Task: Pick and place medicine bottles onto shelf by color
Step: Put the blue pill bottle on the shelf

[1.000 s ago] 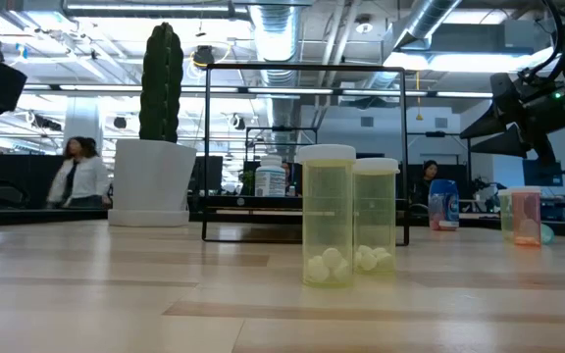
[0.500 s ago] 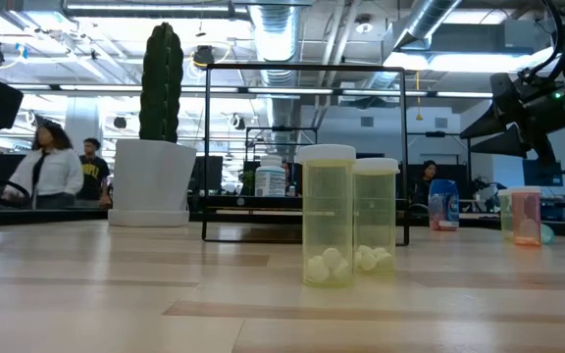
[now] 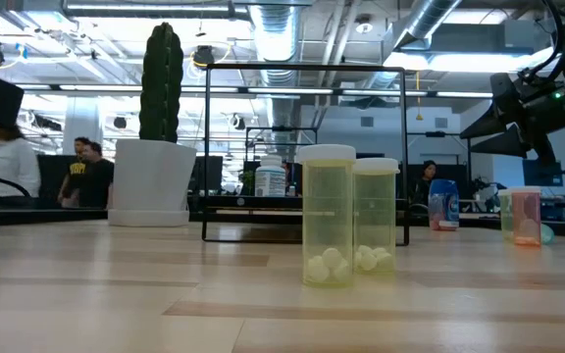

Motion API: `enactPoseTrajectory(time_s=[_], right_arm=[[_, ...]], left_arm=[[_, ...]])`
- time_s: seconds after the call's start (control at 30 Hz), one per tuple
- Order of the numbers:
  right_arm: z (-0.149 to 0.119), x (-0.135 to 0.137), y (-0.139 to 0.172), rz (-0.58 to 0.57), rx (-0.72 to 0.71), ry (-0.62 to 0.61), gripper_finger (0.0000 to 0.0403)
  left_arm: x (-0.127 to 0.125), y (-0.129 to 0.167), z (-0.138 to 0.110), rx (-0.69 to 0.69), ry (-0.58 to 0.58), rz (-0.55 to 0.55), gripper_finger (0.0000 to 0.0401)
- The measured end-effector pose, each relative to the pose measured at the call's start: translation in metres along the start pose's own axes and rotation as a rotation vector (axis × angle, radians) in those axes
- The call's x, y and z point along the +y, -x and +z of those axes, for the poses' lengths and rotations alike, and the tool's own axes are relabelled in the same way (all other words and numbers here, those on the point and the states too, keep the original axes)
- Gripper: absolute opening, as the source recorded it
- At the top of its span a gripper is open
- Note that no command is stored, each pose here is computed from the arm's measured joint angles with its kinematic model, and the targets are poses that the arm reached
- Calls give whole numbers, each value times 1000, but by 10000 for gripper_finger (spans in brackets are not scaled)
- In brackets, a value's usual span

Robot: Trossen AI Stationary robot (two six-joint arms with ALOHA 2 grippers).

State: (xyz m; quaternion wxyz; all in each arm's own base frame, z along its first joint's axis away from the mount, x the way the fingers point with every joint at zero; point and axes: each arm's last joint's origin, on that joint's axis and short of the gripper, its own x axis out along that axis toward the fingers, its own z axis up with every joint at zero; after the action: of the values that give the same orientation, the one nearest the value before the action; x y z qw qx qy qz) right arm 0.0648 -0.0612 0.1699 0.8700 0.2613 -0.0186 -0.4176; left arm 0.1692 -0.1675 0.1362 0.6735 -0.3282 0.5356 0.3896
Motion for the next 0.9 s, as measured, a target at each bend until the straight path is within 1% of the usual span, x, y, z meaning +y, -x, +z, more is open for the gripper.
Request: enactPoseTrajectory(time_s=[0.17, 0.33, 0.77, 0.9], right_arm=[[0, 0, 0, 0, 0, 0, 210], [0, 0, 0, 0, 0, 0, 210], [0, 0, 0, 0, 0, 0, 210], [0, 0, 0, 0, 0, 0, 210]], left_arm=[[1, 0, 1, -12, 48, 6, 140], [1, 0, 1, -19, 51, 13, 137], [1, 1, 1, -11, 37, 12, 137], [0, 1, 1, -9, -21, 0, 137]])
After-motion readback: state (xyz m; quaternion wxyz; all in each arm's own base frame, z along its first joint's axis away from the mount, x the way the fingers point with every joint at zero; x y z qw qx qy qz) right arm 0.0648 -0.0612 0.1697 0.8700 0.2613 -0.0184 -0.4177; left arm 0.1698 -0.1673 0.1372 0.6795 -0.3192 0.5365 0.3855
